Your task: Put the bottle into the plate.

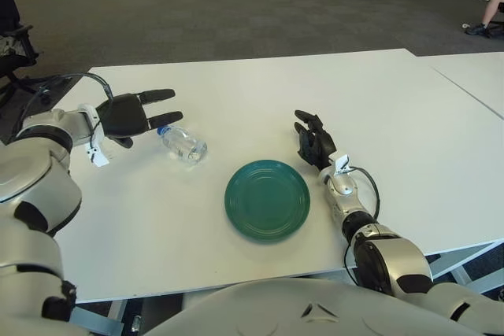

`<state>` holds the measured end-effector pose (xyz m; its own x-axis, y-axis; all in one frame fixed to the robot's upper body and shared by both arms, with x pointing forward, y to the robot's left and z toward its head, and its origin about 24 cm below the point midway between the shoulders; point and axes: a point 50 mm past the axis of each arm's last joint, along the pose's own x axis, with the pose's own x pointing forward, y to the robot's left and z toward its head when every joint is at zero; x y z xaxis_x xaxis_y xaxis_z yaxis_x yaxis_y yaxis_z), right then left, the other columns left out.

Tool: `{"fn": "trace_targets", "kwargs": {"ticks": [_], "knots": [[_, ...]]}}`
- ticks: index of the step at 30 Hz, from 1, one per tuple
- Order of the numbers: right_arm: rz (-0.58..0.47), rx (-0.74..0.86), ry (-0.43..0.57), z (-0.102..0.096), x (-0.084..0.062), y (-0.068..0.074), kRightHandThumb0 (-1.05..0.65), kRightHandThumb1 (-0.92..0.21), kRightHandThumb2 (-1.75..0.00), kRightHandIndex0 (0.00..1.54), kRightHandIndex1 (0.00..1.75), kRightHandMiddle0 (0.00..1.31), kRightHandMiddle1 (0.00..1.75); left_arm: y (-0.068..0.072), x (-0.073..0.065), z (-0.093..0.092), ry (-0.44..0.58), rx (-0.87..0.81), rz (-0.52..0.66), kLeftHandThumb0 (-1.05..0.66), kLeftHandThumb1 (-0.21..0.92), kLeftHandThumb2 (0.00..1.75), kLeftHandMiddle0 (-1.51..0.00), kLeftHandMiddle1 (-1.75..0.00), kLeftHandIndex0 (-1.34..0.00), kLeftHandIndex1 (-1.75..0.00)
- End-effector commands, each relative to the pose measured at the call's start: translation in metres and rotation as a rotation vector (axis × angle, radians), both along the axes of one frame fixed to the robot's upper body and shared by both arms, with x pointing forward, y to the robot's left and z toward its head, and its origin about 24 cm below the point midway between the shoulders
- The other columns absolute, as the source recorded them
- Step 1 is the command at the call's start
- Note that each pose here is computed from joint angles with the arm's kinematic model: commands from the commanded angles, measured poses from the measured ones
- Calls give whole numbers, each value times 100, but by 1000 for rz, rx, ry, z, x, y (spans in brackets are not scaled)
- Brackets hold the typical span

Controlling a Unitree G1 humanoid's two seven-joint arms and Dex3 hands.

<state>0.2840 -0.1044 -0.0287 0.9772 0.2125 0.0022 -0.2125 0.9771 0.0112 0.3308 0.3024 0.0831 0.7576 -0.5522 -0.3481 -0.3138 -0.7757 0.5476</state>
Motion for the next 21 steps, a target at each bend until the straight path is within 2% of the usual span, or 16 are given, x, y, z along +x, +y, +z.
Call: {"fn": "trace_targets", "kwargs": {"ticks": [1,6,12,18,21], "knots": [[-14,-6,99,-19,-14,-4,-72,-92,-85,24,0,0,67,-8,8,8,-63,-57,-5,-94,92,14,0,0,0,0],[-17,-17,93,-19,-15,-4,-72,-92,-85,24,0,0,67,-22,19,20,-143,-153,-10,-100,92,19,0,0,0,0],[-24,-19,98,-19,-14,-3,-72,-92,-85,25,0,0,68,-27,23,28,-181,-259,5,-104,92,24,0,0,0,0],[-32,-11,118,-21,-14,-4,-71,-92,-85,25,0,0,68,-36,23,25,-136,-403,46,-105,92,24,0,0,0,0],[-29,-8,110,-20,-14,-3,-71,-92,-85,25,0,0,66,-40,22,18,-104,-472,69,-105,92,23,0,0,-1,0]]}}
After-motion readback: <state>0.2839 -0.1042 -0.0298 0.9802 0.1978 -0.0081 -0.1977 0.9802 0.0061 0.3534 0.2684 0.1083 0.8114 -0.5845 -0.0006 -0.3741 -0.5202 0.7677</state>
